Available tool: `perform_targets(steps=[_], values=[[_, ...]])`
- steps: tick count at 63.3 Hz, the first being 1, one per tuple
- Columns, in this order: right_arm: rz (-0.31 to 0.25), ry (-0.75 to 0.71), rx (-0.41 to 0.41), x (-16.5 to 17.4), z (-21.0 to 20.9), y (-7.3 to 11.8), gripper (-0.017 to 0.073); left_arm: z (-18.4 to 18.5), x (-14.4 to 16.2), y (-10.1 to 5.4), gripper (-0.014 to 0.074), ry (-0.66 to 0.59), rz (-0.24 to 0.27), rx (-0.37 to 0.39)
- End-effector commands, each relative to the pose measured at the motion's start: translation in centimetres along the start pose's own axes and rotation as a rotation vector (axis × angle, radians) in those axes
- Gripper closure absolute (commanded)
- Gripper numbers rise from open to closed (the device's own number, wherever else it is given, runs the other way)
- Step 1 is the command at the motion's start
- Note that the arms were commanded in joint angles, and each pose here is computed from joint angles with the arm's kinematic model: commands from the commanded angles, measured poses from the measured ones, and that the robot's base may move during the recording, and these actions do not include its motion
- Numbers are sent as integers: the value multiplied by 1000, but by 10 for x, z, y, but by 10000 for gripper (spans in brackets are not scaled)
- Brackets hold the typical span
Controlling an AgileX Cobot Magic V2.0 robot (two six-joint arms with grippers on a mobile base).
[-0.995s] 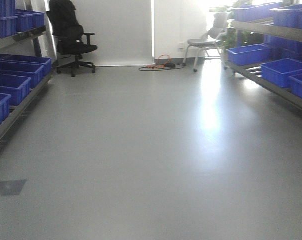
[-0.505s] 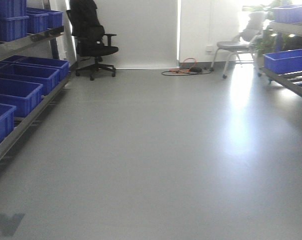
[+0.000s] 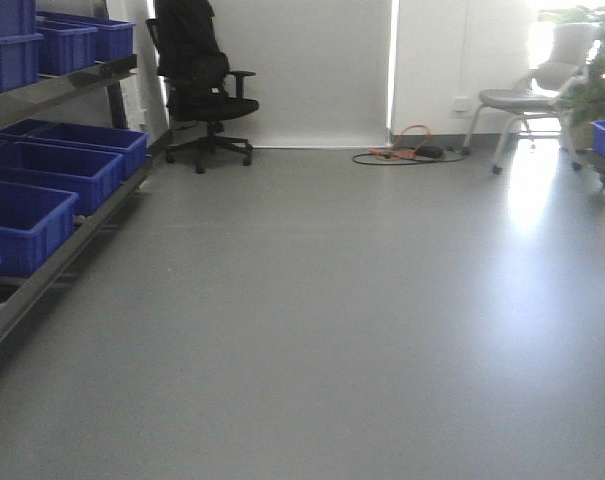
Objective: Pick and sort blue part to right shelf
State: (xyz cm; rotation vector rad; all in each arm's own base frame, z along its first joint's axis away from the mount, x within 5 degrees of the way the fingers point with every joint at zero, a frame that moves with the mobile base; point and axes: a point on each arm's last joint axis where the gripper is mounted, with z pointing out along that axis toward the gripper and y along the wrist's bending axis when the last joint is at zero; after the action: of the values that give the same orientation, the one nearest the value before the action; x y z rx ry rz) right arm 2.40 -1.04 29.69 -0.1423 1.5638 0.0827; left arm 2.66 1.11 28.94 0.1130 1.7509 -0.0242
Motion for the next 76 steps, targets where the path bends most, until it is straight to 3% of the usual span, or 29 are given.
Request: perform_targets(steps=[1, 76], values=[[-32, -99, -13, -17, 0, 1, 312, -2, -15, -1, 280, -89, -1, 15], [-32, -99, -13, -17, 0, 1, 312, -2, -15, -1, 280, -89, -1, 13]])
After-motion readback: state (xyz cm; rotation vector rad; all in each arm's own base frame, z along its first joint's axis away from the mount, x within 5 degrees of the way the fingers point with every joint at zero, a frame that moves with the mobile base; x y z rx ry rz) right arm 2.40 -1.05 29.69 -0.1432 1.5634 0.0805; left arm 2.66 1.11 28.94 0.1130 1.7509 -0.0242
